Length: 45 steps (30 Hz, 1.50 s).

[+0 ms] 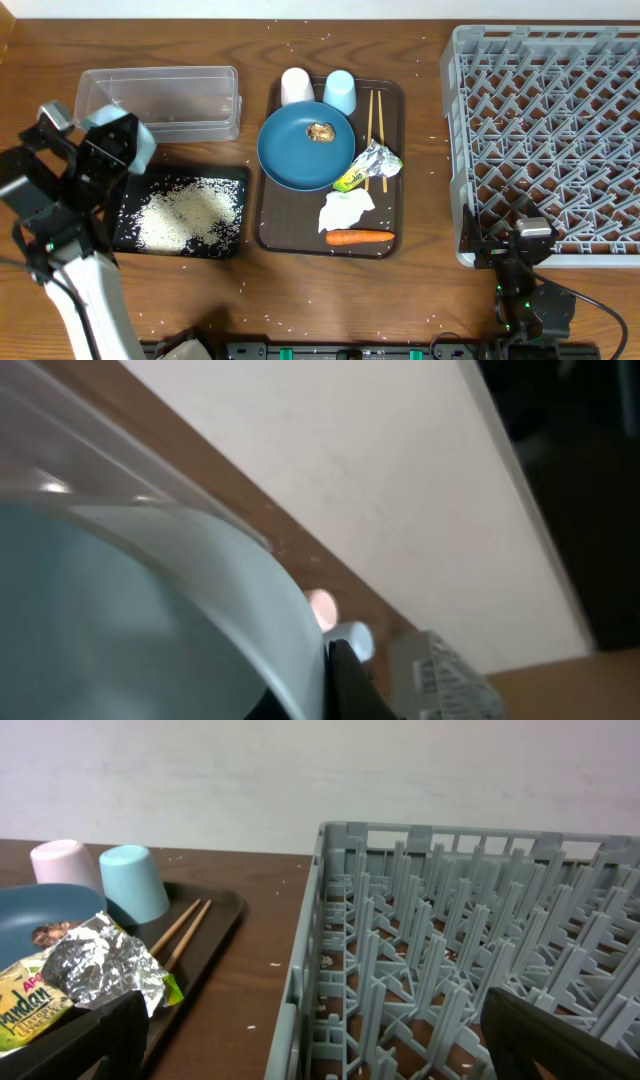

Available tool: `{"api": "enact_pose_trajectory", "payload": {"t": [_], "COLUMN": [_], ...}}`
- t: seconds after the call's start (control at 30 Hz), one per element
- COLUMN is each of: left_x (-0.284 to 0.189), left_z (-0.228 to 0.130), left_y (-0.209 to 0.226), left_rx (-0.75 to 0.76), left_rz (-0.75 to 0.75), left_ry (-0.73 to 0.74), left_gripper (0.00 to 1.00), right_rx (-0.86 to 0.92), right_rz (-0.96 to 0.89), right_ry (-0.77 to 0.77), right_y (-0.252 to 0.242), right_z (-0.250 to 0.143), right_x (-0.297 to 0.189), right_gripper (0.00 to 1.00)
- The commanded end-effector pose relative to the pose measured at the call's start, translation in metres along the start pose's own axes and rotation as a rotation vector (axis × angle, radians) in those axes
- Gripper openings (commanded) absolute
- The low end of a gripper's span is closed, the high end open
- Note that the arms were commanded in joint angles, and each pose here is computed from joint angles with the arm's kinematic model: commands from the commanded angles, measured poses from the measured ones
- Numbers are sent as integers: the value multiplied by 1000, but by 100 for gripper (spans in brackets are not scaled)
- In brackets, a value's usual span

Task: Sort waste into correct bins and load items into the dishwasher rack
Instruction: 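Turn the bowl upright and carry it back to the brown tray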

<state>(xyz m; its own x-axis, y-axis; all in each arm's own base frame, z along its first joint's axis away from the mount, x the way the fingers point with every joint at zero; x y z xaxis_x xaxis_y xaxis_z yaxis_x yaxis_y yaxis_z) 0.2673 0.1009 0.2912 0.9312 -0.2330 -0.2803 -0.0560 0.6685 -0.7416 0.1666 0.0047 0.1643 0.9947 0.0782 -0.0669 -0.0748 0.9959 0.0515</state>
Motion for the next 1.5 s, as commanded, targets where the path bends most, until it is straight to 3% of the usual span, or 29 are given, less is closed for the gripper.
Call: {"api": "enact_pose_trajectory", "payload": {"t": [0.0,0.1,0.4,0.63,0.9,1.3,1.47], "left_x": [-18,-20,-1,10,17,74,83], "left_z": [3,-14,-59,-108,-165,-271,-300], "left_y": [-5,-6,-23,-51,-69,-73,-71], "left_rx": [161,182,283,384,580,608,650], "left_rz": [214,349,430,356,417,409,396], "left_ry": [-109,-86,78,267,411,685,745], "left_gripper": [6,6,6,6,6,6,6], "right_rx": [-1,-1,-1,-1,-1,-1,-1], "right_rz": [12,12,12,12,12,12,12], "right_ry": [3,3,3,3,3,3,3], "right_y": [2,2,2,2,2,2,2], "right_z": [-1,-1,-1,-1,-1,-1,-1], "right_x": [0,0,0,0,0,0,0], "right_gripper": [99,99,99,99,99,99,99]}}
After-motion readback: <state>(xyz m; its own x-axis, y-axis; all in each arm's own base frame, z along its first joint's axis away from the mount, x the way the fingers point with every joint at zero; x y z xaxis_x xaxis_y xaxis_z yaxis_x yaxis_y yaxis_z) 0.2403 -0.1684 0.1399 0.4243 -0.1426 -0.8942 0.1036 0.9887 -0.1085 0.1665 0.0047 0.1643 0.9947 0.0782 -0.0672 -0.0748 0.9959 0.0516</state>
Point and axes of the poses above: each gripper's point midway between its finger pads, its own x axis out along the fingers, its own y axis along the line the jaws close on, z = x × y, the point moved 8 cm from there along -x, back along the fingers, and after that the axes turned 3 degrees about x, right-handed, at the moved point
